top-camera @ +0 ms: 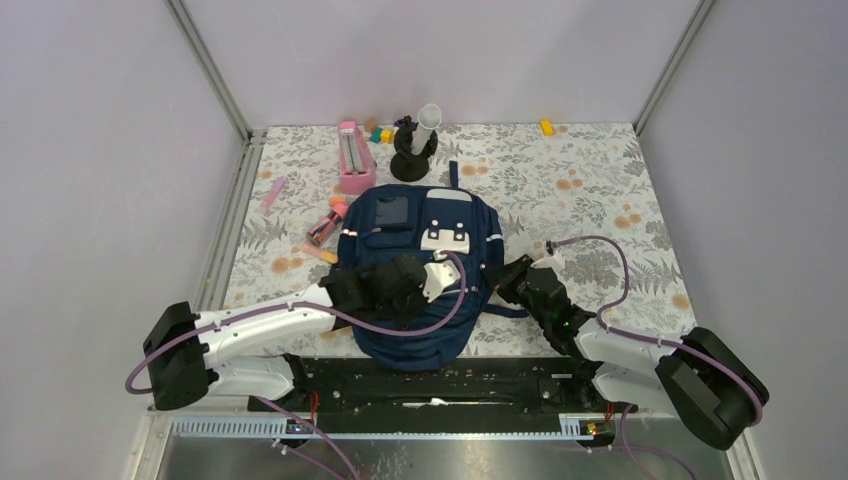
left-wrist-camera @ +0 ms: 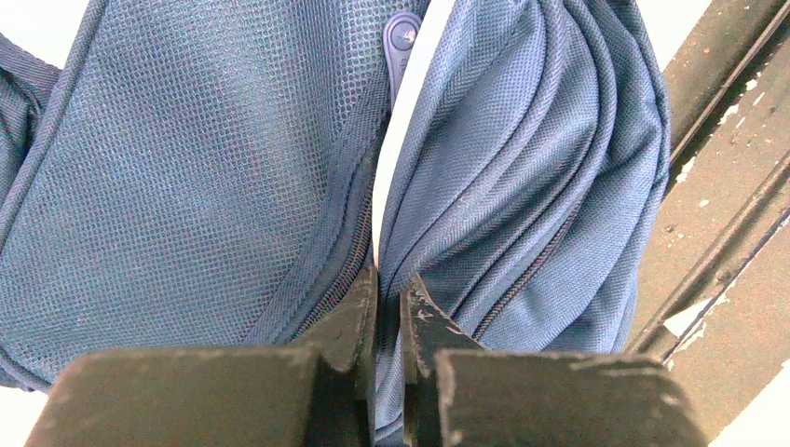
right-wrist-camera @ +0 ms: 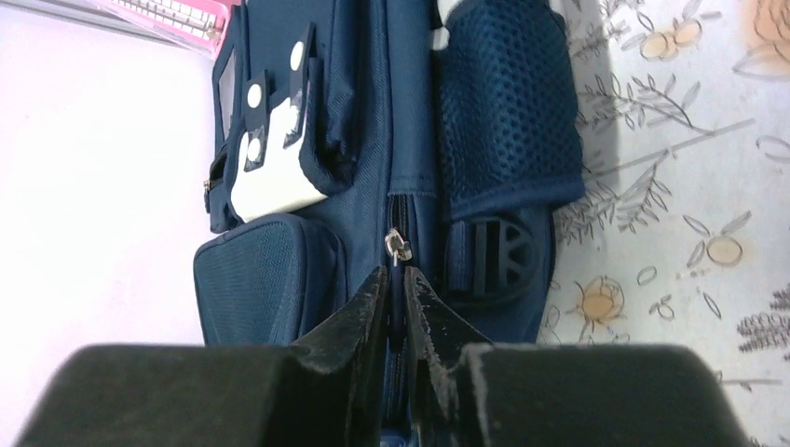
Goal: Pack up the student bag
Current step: Unzip the student bag at the center of the board.
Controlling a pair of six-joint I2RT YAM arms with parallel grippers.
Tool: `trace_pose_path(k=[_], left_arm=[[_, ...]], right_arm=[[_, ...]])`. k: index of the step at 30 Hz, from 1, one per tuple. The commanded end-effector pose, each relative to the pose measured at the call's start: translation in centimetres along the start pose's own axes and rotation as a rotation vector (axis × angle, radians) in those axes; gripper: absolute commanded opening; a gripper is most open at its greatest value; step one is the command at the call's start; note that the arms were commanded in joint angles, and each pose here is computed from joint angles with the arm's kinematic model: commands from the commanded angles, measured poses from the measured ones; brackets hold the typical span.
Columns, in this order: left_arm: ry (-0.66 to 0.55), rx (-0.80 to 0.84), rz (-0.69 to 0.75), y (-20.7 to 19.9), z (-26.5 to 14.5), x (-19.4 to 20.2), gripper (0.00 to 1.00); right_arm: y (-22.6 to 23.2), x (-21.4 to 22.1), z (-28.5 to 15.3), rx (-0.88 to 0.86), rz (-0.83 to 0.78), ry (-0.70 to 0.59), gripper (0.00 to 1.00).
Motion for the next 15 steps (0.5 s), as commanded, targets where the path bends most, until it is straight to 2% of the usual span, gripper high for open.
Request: trace_pose_path(k=[1, 15], left_arm=[[-0.156, -0.019, -0.071, 0.6, -0.3, -4.1, 0.0], [-0.108, -0.029, -0.09, 1.1, 0.4, -3.8, 0.0]], right_arm=[[-2.4, 1.7, -1.3, 0.098, 0.072, 0.048, 0.0], [-1.4, 2.4, -3.3, 0.069, 0.182, 0.081, 0.0]])
Point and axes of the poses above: each gripper's point midway between its finger pads, its own z axis out along the fingers, its own y axis along the line the jaws close on, x = y × z, the point moved 9 cm from there along -z, back along the fingers, and after that the axes turned 2 degrees about z, right-handed, at the moved point
